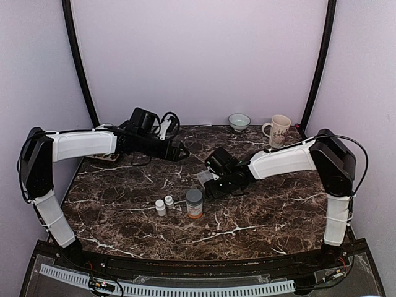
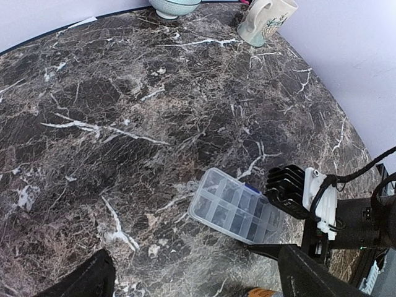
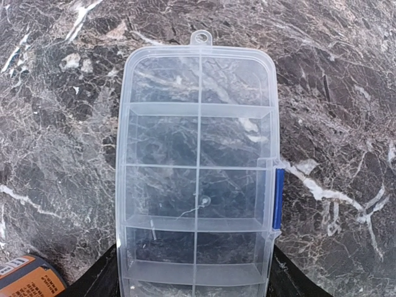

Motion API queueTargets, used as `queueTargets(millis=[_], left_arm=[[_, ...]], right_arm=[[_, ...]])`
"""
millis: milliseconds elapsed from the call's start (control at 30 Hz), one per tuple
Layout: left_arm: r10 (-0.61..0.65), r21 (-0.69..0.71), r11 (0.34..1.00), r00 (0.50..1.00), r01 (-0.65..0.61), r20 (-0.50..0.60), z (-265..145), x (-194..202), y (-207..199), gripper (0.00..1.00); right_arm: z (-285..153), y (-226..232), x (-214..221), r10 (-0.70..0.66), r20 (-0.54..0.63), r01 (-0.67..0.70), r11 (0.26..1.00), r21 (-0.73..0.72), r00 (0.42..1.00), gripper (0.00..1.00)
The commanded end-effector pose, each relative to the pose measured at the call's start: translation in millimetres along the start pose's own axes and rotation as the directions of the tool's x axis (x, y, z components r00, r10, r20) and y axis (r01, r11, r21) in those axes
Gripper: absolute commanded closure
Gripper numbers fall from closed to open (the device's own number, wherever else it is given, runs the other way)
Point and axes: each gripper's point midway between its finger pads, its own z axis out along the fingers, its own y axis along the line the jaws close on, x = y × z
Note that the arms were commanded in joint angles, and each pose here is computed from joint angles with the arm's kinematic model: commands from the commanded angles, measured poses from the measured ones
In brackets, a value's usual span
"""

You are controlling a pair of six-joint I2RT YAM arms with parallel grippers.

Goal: Sort the pills into containers
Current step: Pick up the pill container from the center of the board.

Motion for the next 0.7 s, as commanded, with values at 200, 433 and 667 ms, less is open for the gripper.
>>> queueTargets(millis=[200, 433, 667], left_arm=[[-0.034, 0.055, 0.998, 0.999, 0.033, 0.005, 6, -13, -12, 0.05], [-0.073, 0.104, 0.992, 0.997, 0.071, 0.017, 10, -25, -21, 0.04], [-0.106, 0.171, 0.98, 0.994, 0.099, 0.031, 11, -33, -31, 0.01]], right_arm=[[-47, -4, -56, 0.012, 0.163, -0.013, 1.0, 0.008, 0.986, 0.85], [-78, -7, -83, 0.019, 0.227, -0.024, 1.0, 0.019, 0.974, 0.85], [-104, -5, -109, 0.036, 0.281, -0.04, 0.999, 0.01, 0.959, 0.85]])
